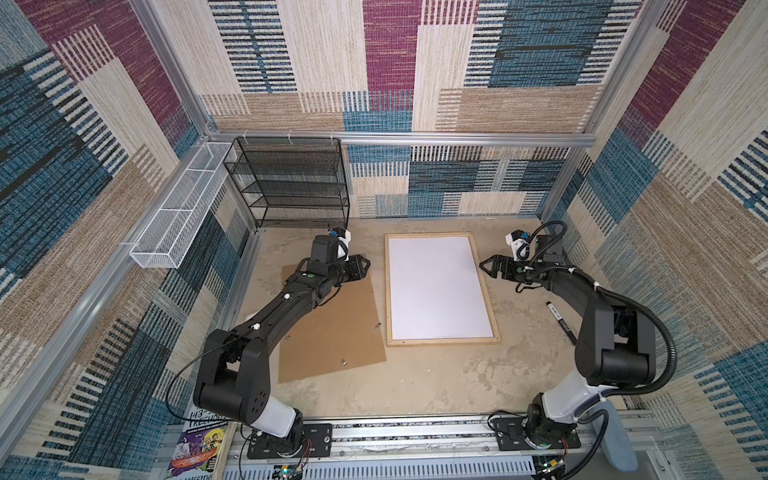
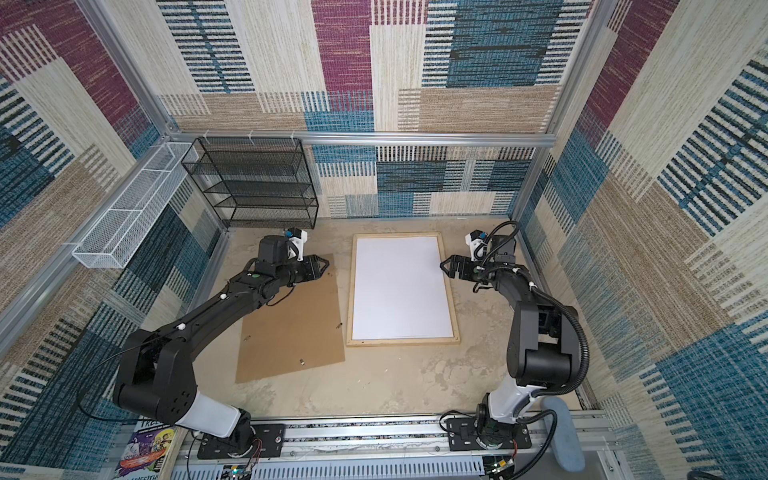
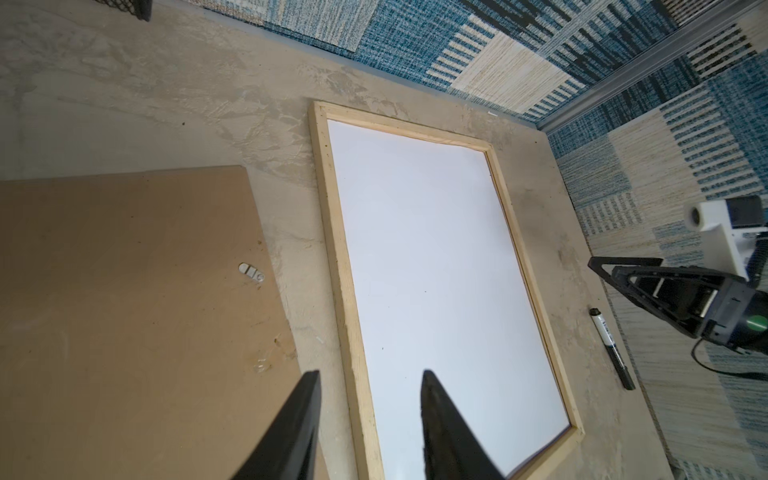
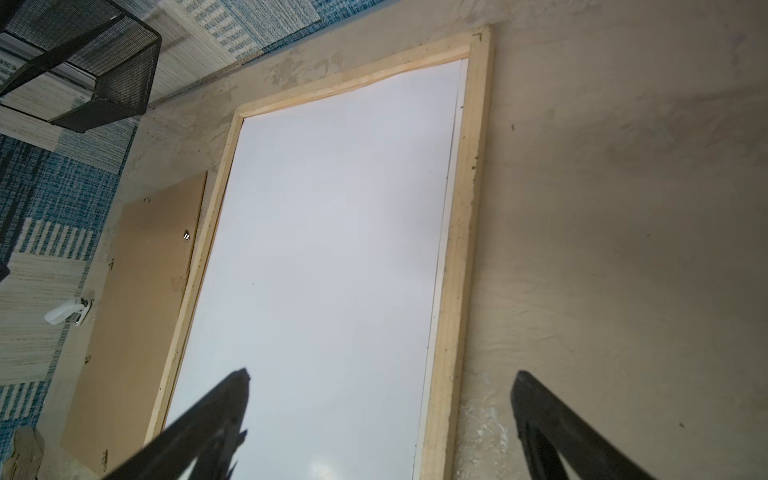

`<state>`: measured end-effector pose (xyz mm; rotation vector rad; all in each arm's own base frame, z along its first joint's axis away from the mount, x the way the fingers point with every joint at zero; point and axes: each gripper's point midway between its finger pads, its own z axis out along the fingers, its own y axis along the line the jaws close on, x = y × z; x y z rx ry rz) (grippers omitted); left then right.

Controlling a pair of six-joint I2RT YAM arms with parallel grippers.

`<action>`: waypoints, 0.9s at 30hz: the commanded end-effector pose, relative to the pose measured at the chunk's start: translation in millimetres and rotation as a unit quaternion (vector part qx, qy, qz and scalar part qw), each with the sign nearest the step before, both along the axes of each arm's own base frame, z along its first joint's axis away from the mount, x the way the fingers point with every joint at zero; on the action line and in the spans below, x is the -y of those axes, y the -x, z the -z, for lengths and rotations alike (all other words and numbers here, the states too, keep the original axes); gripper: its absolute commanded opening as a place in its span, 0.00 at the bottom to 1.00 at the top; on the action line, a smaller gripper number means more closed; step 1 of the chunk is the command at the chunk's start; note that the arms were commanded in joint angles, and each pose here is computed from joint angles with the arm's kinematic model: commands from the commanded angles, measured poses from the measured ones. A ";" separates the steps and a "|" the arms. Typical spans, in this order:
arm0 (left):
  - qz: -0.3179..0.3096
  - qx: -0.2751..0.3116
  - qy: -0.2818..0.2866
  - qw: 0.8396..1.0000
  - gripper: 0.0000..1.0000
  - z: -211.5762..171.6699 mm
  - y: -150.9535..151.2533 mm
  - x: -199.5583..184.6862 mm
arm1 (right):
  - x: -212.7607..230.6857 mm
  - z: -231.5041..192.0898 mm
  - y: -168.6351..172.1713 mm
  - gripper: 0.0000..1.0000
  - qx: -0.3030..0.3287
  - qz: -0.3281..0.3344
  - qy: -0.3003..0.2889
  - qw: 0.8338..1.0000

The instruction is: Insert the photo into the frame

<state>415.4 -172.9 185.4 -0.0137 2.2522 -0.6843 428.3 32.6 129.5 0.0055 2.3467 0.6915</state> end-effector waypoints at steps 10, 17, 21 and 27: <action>-0.033 -0.122 -0.037 0.991 0.38 76.5 34.2 11.6 | 7.7 20.1 4.8 0.61 -0.015 0.050 -0.007 0.999; -0.028 -0.172 -0.134 0.976 0.33 110.7 37.6 27.2 | 9.3 37.8 6.1 0.49 -0.033 0.060 -0.010 0.998; -0.020 -0.186 -0.149 0.971 0.33 120.1 36.6 35.3 | 8.0 50.7 6.7 0.49 -0.044 0.062 -0.018 0.997; -0.012 -0.204 -0.151 0.967 0.32 133.5 37.3 43.2 | -0.7 58.9 5.9 0.56 -0.049 0.051 -0.049 0.996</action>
